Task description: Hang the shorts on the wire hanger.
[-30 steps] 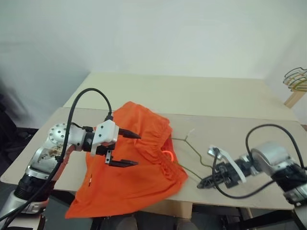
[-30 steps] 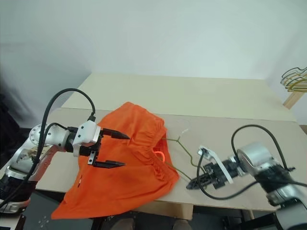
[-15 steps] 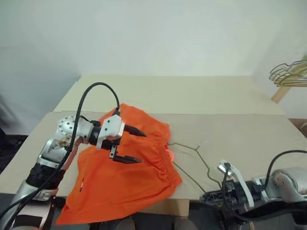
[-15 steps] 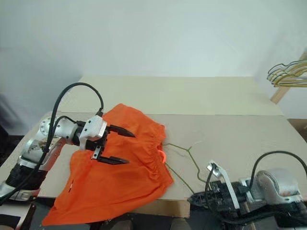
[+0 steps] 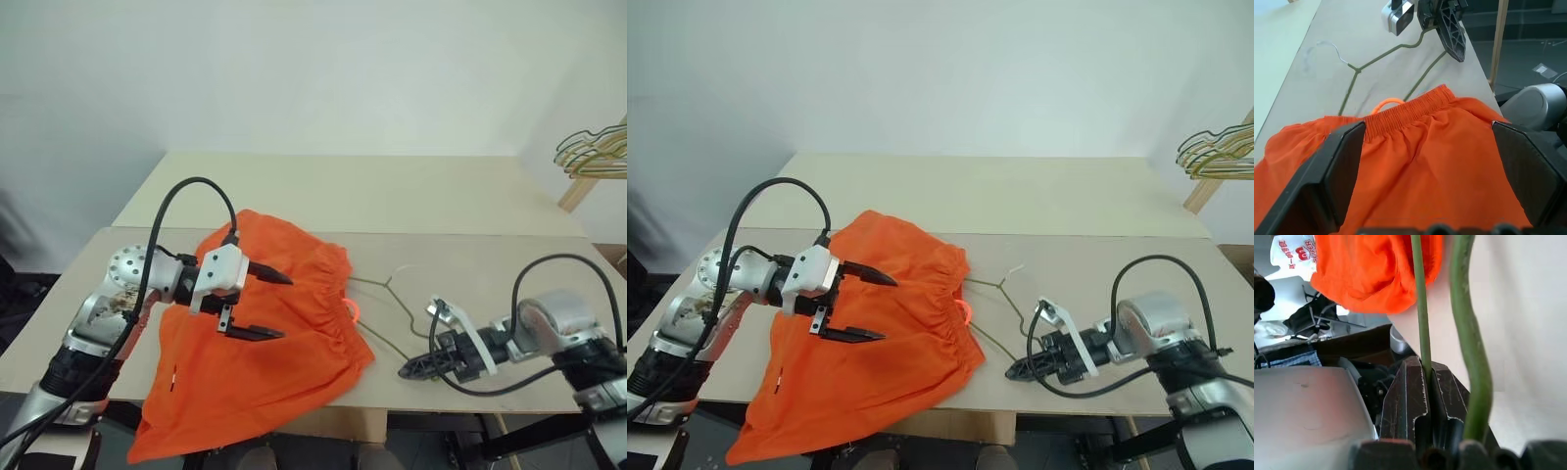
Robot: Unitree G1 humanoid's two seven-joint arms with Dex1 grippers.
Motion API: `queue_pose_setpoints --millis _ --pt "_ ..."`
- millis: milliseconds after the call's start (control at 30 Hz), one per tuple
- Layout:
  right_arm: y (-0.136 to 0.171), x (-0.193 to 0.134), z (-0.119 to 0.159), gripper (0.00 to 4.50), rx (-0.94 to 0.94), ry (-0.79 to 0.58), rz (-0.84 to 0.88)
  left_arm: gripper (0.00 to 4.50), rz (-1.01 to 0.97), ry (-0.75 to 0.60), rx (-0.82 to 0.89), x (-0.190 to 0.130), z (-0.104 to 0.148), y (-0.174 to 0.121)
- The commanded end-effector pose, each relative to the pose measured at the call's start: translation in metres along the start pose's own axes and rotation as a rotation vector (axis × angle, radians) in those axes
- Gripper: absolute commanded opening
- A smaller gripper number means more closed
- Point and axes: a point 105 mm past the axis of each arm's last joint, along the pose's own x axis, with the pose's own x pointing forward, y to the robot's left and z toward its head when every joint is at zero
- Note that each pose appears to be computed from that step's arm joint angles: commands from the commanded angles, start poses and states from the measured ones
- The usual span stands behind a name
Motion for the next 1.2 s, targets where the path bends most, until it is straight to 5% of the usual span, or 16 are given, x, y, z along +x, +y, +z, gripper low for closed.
queue_pose_setpoints --millis 33,433,767,967,1200 --pt "0.008 -0.002 0.023 0.00 -0.056 -0.030 0.020 4.45 0.024 -0.015 0.032 -0.005 0.009 0.002" --pt "-0.006 0.029 0.047 0.00 0.046 -0.061 -0.017 4.45 0.039 -0.011 0.036 -0.005 0.011 0.001" --pt "0.000 0.025 0.071 0.00 0.004 -0.175 0.008 4.45 0.041 -0.017 0.038 -0.003 0.011 0.003" --pt "0.011 0.022 0.076 0.00 -0.156 -0.241 -0.010 4.45 0.049 -0.016 0.039 -0.006 0.010 0.006" --pt "0.013 0.020 0.093 0.00 -0.541 -0.507 -0.309 4.45 0.051 -0.011 0.049 -0.007 0.010 0.011"
